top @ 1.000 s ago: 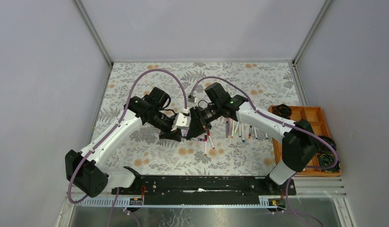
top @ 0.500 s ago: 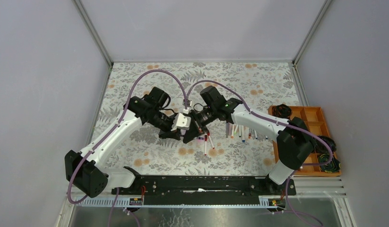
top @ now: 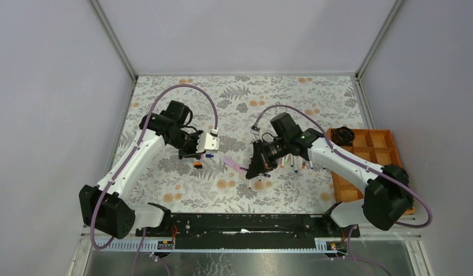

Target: Open the pen caps

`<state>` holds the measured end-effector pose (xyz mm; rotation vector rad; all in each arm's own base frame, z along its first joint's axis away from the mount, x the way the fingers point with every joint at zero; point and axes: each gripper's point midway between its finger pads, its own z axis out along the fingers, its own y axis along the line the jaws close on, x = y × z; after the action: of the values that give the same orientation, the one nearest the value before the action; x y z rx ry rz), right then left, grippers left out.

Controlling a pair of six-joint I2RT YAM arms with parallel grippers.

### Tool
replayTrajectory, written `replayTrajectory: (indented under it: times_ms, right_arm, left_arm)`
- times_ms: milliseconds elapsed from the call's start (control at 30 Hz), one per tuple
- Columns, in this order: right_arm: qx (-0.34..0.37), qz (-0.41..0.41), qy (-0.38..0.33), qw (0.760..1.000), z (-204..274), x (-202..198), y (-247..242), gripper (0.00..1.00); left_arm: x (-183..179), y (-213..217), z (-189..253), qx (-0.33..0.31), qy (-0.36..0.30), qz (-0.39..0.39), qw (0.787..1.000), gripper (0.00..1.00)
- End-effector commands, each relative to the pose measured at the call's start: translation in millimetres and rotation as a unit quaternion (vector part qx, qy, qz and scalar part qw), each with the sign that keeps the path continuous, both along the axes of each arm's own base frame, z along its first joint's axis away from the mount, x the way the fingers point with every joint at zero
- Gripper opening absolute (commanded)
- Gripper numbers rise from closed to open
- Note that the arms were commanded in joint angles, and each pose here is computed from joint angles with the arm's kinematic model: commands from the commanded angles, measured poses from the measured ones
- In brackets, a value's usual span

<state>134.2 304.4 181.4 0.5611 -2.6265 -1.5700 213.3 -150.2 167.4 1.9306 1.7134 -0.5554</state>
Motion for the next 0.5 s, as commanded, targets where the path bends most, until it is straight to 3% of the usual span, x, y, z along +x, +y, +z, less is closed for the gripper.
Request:
replayTrajectory:
  times_ms: [0,67,133,267,467]
  right_arm:
    - [-0.026,-0.020,0.012,0.999,-2,-9,-17,0.00]
    - [-0.047,-0.038,-0.009,0.998,-7,1,-23,0.00]
    - [-0.117,-0.097,-0.053,0.987,-24,29,-38,0.00]
    - [-0.270,-0.220,-0.118,0.930,-66,87,-88,0.00]
    - [-0.367,-0.343,-0.188,0.844,-88,150,-141,0.00]
  left_arm:
    - [4,26,-15,0.046,-0.003,0.005,0.999,0.00]
    - [8,22,-22,0.035,-0.001,0.017,0.999,0.00]
    - [17,16,-35,0.019,0.000,0.040,0.999,0.00]
    - [41,3,-68,-0.010,0.013,0.105,0.994,0.00]
    - [68,-2,-104,-0.010,0.035,0.182,0.983,0.00]
